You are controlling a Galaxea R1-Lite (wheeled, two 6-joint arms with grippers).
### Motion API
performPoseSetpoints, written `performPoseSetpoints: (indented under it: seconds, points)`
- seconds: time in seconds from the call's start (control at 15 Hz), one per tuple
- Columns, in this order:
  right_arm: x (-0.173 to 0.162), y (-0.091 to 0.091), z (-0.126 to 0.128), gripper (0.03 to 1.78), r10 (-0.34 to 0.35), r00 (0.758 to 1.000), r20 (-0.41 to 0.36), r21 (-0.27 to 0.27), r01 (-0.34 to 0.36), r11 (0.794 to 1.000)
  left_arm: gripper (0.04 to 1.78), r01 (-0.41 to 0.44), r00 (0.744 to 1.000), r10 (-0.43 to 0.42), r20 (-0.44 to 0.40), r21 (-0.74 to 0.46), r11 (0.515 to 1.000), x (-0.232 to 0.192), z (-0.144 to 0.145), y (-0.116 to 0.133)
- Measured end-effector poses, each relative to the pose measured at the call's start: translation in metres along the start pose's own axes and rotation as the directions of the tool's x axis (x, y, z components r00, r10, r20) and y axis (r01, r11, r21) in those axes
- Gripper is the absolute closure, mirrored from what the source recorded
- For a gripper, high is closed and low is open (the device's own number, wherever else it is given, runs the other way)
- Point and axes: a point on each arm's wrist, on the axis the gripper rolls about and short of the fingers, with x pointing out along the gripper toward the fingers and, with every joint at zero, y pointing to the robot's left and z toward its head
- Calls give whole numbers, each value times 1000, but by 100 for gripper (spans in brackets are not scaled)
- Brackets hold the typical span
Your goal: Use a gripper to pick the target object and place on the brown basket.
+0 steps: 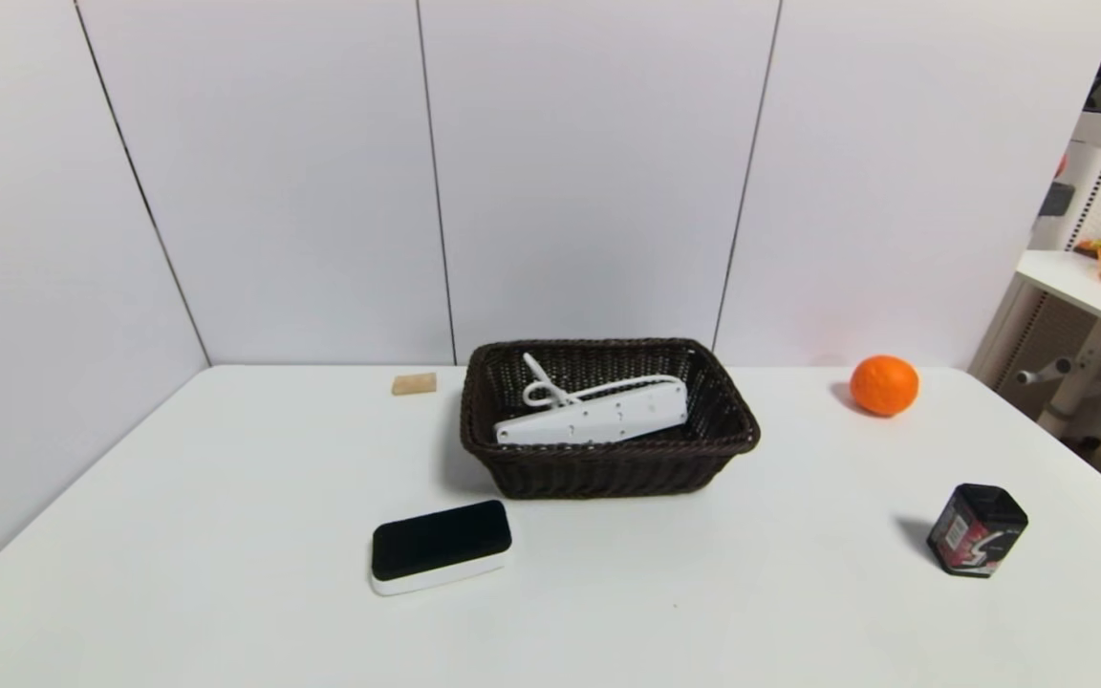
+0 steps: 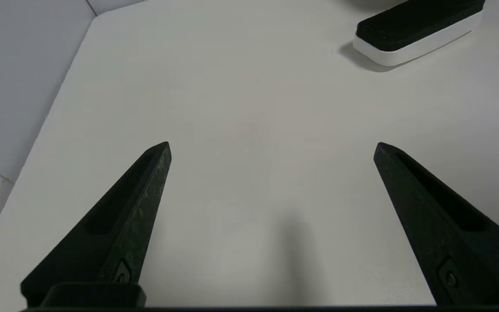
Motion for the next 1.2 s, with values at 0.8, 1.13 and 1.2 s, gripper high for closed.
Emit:
performPoseSetpoints:
  seconds: [0.8,1.13,1.2]
  points:
    - [0,0,0,12,0,1000,0,0,0,1000,13,-82,987,105,120,-179,980,-9,-19,-3]
    - [0,0,0,12,0,1000,0,-6,0,1000,13,-82,987,104,120,-179,980,-9,-19,-3]
    - [0,0,0,12,0,1000,0,0,0,1000,13,-82,987,104,121,-179,980,-9,-19,-3]
